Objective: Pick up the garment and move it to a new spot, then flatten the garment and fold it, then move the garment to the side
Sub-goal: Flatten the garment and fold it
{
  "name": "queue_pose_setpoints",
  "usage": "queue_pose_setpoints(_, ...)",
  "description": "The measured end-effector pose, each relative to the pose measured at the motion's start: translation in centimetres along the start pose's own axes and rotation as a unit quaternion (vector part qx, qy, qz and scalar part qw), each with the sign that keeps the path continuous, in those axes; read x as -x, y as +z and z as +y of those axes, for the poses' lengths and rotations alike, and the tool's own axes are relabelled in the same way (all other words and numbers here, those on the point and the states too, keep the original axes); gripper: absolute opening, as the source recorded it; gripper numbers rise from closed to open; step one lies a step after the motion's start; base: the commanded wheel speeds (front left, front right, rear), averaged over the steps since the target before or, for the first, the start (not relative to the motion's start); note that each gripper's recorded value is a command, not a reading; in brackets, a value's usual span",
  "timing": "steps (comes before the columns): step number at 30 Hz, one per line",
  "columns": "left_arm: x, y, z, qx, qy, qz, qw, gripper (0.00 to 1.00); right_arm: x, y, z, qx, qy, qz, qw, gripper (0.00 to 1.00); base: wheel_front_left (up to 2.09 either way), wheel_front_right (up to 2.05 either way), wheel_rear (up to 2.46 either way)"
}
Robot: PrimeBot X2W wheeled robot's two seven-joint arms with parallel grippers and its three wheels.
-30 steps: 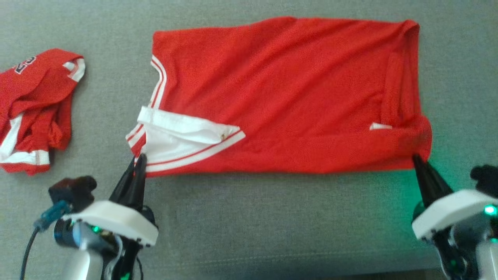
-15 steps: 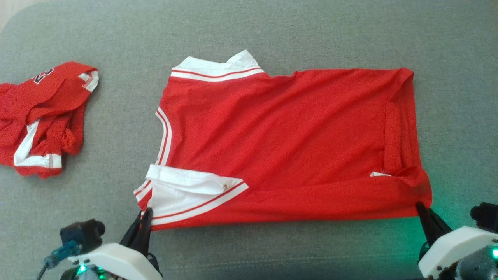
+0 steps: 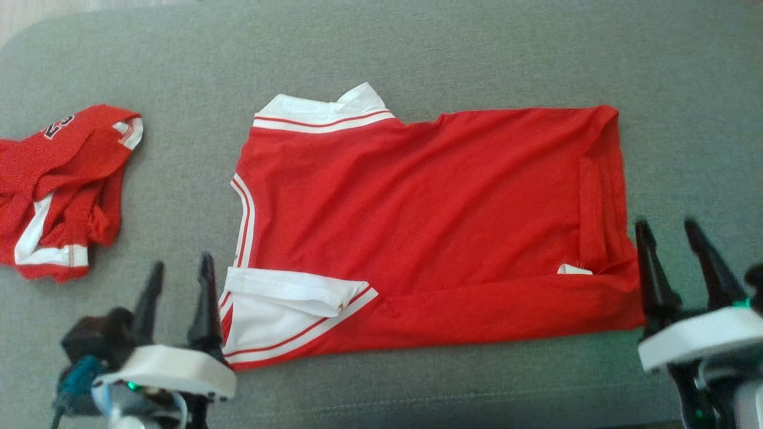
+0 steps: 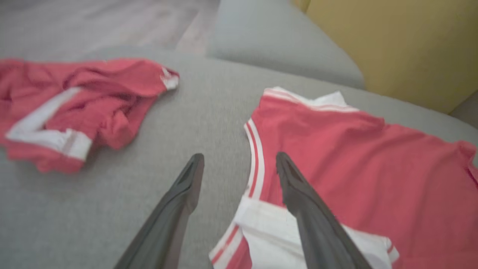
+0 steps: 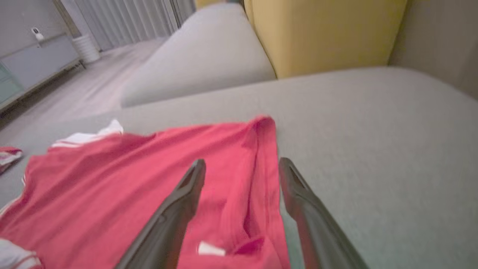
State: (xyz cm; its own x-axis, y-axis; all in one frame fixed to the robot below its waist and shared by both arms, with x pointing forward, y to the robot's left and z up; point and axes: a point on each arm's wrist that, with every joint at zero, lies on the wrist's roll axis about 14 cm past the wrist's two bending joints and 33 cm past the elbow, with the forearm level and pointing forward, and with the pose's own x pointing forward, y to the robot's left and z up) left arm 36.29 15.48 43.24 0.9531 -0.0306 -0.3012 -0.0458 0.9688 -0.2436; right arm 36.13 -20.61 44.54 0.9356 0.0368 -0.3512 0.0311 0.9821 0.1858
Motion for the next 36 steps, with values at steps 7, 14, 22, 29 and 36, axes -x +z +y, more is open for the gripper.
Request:
queue_pose_setpoints(7, -0.8, 6.1, -1.4, -0.045, -0.020, -0.124, 0.991, 1.00, -0.6, 6.2, 3.3, 0.040, 0.053, -0.115, 0.991, 1.00, 0.00, 0.00, 0.00)
queue_pose_setpoints(14, -1.0, 6.0, -2.0, -0.052, -0.026, -0.120, 0.991, 1.00, -0.6, 6.3, 4.1, 0.041, 0.065, -0.119, 0.990, 1.00, 0.00, 0.00, 0.00)
queue_pose_setpoints(22, -1.6, 5.3, -1.9, -0.055, -0.025, -0.108, 0.992, 1.00, -1.1, 5.5, 4.0, 0.038, 0.064, -0.107, 0.992, 1.00, 0.00, 0.00, 0.00)
queue_pose_setpoints(29, -5.5, 6.3, -5.2, -0.059, -0.098, -0.103, 0.988, 1.00, -2.5, 3.8, 3.7, 0.028, 0.061, -0.078, 0.995, 1.00, 0.00, 0.00, 0.00)
queue_pose_setpoints(36, -13.0, 7.1, -9.2, -0.079, -0.173, -0.054, 0.980, 1.00, -5.1, 3.1, 3.6, 0.026, 0.060, -0.065, 0.996, 1.00, 0.00, 0.00, 0.00)
